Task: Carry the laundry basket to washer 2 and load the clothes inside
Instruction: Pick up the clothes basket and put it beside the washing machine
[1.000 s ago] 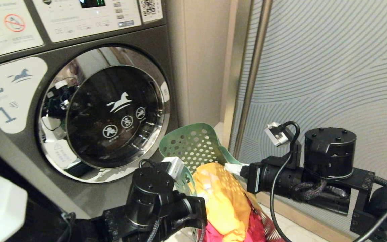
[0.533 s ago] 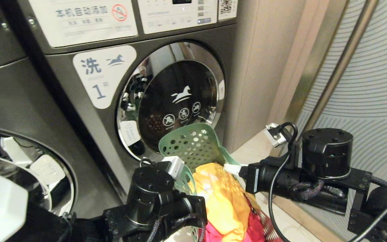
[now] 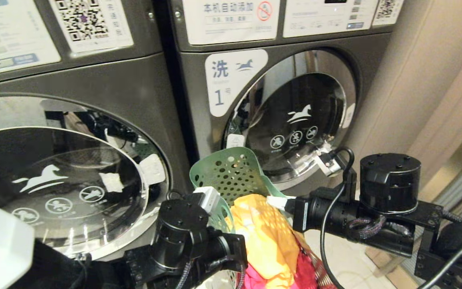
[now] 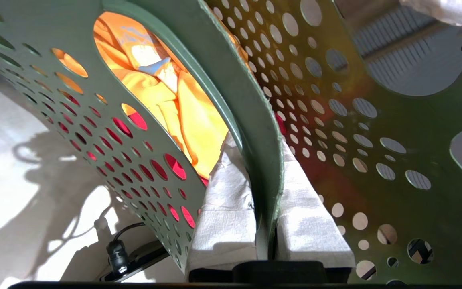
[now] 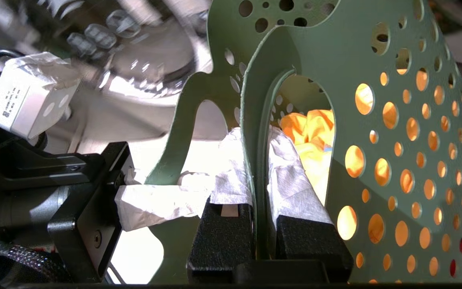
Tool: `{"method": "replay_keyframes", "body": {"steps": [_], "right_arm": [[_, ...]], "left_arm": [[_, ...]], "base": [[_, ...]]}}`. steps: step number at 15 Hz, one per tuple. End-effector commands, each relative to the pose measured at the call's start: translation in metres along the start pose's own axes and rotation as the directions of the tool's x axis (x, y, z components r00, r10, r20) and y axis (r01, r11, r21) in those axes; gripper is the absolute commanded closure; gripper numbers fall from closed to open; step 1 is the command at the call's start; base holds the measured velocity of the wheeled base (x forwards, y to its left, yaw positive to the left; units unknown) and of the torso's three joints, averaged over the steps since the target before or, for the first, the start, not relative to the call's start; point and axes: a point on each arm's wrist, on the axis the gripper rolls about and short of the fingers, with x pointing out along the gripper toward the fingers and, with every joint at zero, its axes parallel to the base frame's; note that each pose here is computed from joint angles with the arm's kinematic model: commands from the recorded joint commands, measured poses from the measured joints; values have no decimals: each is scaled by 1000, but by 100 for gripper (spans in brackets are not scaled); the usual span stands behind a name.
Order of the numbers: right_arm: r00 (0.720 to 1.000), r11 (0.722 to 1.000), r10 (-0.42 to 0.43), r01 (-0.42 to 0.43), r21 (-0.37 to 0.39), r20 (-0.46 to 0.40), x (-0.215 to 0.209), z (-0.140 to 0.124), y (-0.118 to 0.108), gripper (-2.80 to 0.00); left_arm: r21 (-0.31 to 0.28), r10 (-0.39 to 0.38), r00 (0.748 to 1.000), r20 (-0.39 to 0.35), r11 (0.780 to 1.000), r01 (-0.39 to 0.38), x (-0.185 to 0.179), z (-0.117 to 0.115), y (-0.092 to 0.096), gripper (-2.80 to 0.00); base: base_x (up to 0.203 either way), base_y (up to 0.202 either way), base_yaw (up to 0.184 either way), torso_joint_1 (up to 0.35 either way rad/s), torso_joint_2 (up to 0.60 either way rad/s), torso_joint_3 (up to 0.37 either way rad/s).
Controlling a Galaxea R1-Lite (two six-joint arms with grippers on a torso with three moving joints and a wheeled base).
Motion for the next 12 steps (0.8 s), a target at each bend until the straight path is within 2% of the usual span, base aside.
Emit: {"method": "replay_keyframes", "body": {"steps": [1,5,12], "right_arm": [[1000,1000,3,-3,2,-1,0,-1,0,0],[1000,1000,-3,3,3,-11,3,-3,-2,0],[1000,1000,-3,3,3,-11,3,-3,-2,0]], "left_arm": [[-3,-1,1000,2,1000,1,1,0,0,0],[-3,3,1000,-2,1000,-3,2,-1,1,0],[-3,3,1000,-2,1000,-3,2,-2,1,0]], "base": [[1,-6,173,1,-1,10],[1,-4,121,4,5,4],[0,0,0,0,0,0]]}}
